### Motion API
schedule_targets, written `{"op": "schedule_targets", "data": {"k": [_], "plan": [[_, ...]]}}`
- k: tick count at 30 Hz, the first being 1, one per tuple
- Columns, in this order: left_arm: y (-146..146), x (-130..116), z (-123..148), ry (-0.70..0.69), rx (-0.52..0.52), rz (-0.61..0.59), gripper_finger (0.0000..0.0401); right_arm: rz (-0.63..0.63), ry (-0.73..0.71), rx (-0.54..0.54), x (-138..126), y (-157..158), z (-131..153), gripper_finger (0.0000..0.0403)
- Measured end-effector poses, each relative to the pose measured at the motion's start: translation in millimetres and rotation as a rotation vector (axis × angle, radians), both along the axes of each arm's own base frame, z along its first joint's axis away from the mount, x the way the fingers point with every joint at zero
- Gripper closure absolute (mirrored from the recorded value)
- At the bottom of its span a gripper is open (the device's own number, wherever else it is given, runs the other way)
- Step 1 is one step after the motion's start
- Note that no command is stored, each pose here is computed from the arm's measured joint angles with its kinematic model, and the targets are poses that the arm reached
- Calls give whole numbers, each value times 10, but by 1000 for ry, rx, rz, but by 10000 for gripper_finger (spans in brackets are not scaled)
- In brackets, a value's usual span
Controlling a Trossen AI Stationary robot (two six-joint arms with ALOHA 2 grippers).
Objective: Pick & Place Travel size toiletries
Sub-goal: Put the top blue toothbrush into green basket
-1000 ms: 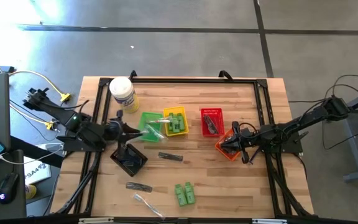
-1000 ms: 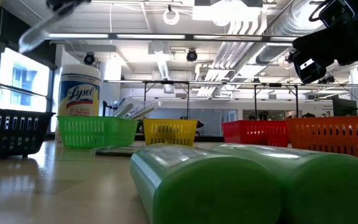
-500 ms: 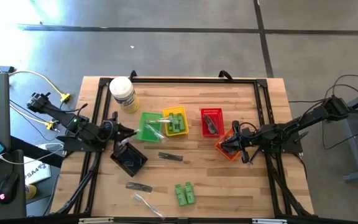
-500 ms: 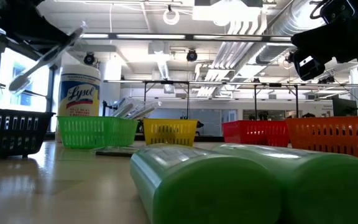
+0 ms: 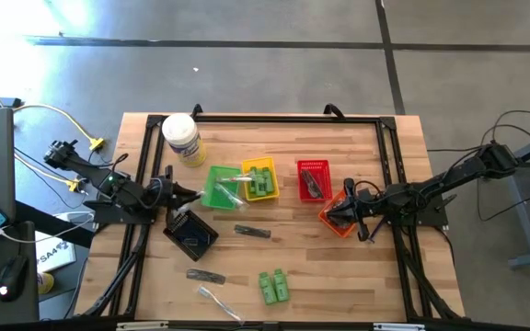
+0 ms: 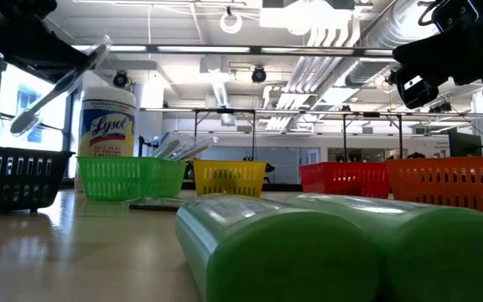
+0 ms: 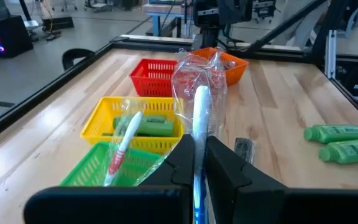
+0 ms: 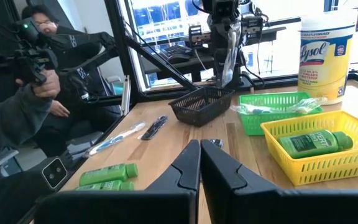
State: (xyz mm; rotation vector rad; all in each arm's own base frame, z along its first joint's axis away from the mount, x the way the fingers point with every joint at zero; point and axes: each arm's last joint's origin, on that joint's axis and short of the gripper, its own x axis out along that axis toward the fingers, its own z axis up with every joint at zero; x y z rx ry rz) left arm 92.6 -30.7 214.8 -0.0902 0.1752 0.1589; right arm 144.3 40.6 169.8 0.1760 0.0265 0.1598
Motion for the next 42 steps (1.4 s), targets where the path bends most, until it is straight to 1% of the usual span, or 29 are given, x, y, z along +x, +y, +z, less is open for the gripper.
{"op": "schedule_targets", "data": {"k": [11, 17, 21, 26, 30, 34, 37, 40, 42], "plan": [[7, -12, 10, -7, 20, -5, 386, 0, 0, 0, 0, 0, 0, 398], [-9, 34, 39, 1, 130, 12, 386, 0, 0, 0, 0, 0, 0, 398], [-31, 83, 230, -29, 197, 18, 386, 0, -6, 2, 0, 0, 6, 398], [-72, 173, 418, -1, 267, 34, 386, 0, -26, -10, 0, 0, 24, 398], [-127, 281, 559, 18, 278, 35, 386, 0, -38, -8, 0, -1, 35, 398], [-116, 477, 650, 59, 255, 99, 386, 0, -49, -4, 0, 0, 46, 398], [-43, 670, 616, 126, 254, 119, 386, 0, -61, 0, -1, 0, 59, 398], [69, 850, 515, 193, 247, 106, 386, 0, -68, 2, -1, -1, 65, 398], [139, 965, 483, 188, 225, 100, 386, 0, -67, 2, -1, -1, 65, 398]]}}
